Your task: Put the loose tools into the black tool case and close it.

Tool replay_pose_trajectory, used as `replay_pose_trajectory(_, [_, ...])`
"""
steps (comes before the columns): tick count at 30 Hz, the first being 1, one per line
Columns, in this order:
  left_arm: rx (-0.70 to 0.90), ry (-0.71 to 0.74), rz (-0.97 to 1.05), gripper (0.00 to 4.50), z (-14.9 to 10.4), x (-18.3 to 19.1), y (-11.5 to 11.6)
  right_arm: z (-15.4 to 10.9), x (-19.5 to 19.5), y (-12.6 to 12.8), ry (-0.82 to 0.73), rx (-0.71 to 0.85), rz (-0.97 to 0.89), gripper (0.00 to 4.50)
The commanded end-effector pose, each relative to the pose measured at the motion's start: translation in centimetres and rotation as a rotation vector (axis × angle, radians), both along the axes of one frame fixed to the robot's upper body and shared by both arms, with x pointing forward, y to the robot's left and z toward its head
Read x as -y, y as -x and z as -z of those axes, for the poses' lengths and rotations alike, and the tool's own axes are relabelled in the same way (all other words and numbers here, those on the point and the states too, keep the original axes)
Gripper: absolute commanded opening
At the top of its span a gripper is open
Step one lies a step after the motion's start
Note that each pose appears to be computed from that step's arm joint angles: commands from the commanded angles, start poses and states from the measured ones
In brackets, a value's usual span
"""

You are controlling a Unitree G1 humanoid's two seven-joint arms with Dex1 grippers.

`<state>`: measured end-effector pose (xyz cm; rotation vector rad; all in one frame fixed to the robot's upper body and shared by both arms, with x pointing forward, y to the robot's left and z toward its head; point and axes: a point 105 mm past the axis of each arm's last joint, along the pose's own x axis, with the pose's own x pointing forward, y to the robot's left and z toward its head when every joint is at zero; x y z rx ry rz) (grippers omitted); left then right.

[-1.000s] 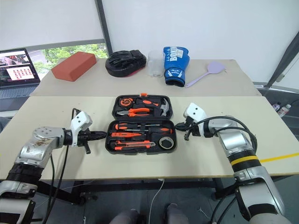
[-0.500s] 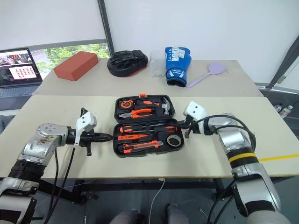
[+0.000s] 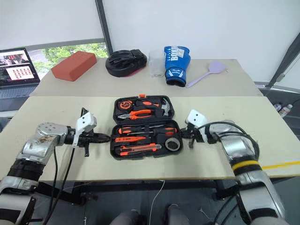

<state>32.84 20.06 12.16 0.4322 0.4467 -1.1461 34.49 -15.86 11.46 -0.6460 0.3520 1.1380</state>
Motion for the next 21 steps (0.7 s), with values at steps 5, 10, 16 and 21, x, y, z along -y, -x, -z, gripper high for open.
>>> replay_pose_trajectory(5, [-0.030,0.002,0.114,0.05,0.1,1.1,1.6,-0.2,-1.6,2.6,0.018,0.006,-0.100,0.00])
replay_pose_trajectory(10, [-0.039,0.006,0.118,0.05,0.3,1.1,2.1,0.0,-1.3,3.5,0.000,-0.010,-0.071,0.00])
replay_pose_trajectory(16, [-0.097,-0.009,-0.031,0.02,1.3,-1.4,1.9,-0.4,2.0,1.7,0.032,0.032,0.182,0.29])
replay_pose_trajectory(21, [-0.218,0.180,-0.364,1.50,0.0,-4.9,-0.6,-2.7,3.7,0.9,-0.122,-0.047,0.348,1.80])
